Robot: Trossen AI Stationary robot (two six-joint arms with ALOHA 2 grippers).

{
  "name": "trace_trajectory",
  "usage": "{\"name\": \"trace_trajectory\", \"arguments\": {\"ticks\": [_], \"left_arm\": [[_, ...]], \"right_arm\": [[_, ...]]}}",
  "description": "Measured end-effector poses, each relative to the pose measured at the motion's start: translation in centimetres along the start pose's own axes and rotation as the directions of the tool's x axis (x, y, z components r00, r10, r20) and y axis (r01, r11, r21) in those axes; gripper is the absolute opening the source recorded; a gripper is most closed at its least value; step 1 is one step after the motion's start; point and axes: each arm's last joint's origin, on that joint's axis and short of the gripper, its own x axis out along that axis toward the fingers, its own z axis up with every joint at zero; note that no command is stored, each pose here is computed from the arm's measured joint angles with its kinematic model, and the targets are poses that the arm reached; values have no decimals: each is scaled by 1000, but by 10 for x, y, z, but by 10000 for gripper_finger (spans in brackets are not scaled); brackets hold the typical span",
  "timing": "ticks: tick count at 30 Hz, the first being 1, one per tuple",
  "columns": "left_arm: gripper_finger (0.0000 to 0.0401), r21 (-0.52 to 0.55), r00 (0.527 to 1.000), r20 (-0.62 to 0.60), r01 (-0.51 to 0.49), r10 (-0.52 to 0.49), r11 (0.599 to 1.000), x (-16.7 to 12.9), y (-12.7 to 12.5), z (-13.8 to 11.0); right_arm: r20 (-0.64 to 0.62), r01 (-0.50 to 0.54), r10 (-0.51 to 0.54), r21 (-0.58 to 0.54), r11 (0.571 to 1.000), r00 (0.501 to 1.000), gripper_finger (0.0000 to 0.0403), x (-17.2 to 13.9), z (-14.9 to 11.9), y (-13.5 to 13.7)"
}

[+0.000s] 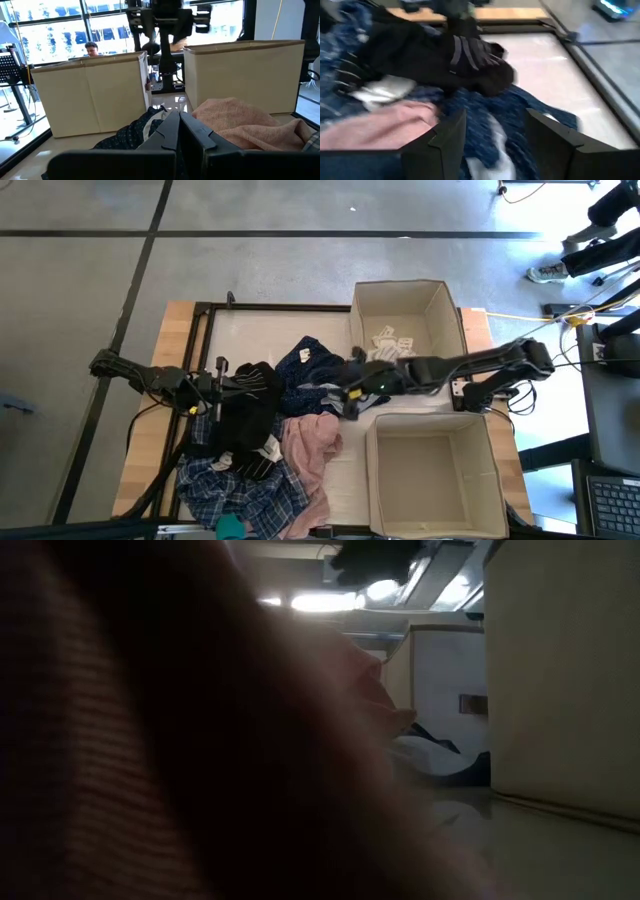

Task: Sort clothes
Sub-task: Put the white sock into the top laundry organizer

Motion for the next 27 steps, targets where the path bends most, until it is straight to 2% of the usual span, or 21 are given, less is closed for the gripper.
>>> {"name": "trace_trajectory", "arguments": {"ticks": [7, 13, 19, 27], "left_arm": [[1, 2, 1000, 0, 0, 0, 1000, 0, 0, 0], [1, 30, 1000, 0, 0, 0, 1000, 0, 0, 0], [1, 34, 1000, 1, 0, 0, 999, 0, 0, 0], [1, -63, 1000, 0, 0, 0, 998, 0, 0, 0]], "right_arm": [[53, -140, 142, -34, 990, 989, 199, 34, -7, 26], [93, -162, 165, -37, 986, 982, 199, 53, -13, 39], [103, -190, 195, -51, 980, 975, 199, 70, -4, 60], [32, -243, 248, -115, 963, 968, 199, 102, -4, 105]]}}
